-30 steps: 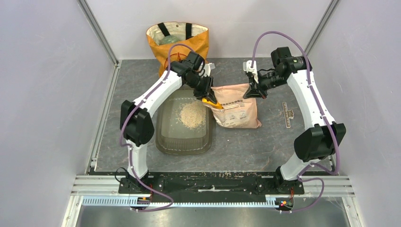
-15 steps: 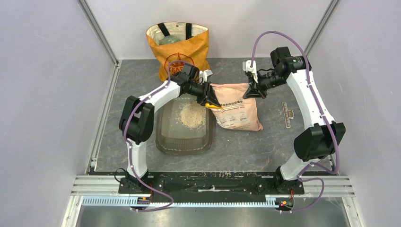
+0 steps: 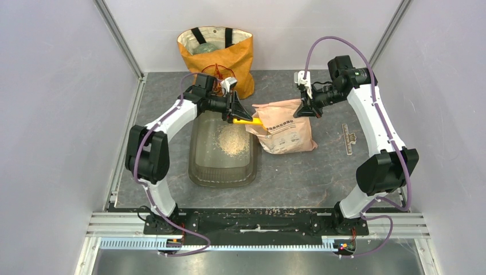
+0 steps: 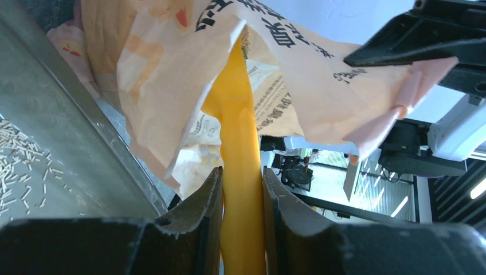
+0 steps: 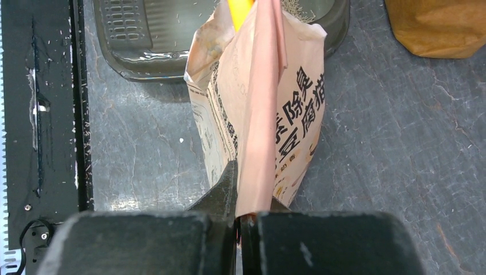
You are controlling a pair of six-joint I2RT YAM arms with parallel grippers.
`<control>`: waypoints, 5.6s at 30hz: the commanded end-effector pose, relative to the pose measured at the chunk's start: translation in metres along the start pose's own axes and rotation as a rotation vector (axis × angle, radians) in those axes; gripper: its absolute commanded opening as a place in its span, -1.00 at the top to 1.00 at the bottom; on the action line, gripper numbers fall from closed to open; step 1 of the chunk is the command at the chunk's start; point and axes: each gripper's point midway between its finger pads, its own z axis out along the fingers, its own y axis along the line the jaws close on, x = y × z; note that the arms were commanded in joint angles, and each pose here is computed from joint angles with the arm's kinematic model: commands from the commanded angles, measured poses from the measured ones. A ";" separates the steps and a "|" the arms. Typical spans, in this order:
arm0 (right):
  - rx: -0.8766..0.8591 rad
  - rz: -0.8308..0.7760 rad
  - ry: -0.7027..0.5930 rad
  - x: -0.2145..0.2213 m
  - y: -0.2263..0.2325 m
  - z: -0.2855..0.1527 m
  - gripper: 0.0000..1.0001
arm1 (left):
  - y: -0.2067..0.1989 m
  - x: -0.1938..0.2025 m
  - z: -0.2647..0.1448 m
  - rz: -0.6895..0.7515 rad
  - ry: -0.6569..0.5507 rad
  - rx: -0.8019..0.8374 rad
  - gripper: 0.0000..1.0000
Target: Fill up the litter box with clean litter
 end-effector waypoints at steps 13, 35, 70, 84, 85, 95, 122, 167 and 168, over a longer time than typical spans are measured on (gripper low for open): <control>0.049 -0.166 -0.173 -0.065 0.000 -0.018 1.00 | -0.014 0.021 -0.085 0.055 -0.012 0.039 0.96; 0.032 -0.154 -0.156 -0.060 -0.008 -0.011 1.00 | -0.014 0.039 -0.168 -0.011 -0.113 0.129 0.96; 0.197 0.039 -0.057 -0.005 -0.049 -0.041 1.00 | 0.060 0.030 -0.195 0.421 -0.182 -0.836 0.96; 0.221 0.117 0.001 0.040 -0.042 -0.049 1.00 | 0.020 0.036 -0.173 0.745 -0.061 -0.823 0.96; 0.224 0.124 0.002 0.041 -0.042 -0.050 1.00 | 0.016 0.036 -0.172 0.747 -0.067 -0.804 0.97; 0.206 0.172 0.016 0.050 -0.030 -0.055 0.05 | -0.005 0.025 -0.161 0.677 -0.120 -0.712 0.96; 0.204 0.141 -0.068 0.022 -0.034 -0.053 -0.14 | 0.128 -0.053 -0.351 -0.038 -1.001 -0.790 0.96; 0.202 0.103 -0.105 0.007 -0.032 -0.048 0.82 | 0.073 -0.033 -0.293 0.436 -0.521 -0.681 -0.76; 0.205 0.100 -0.104 0.007 -0.031 -0.049 1.00 | 0.058 -0.036 -0.275 0.505 -0.475 -0.643 -0.76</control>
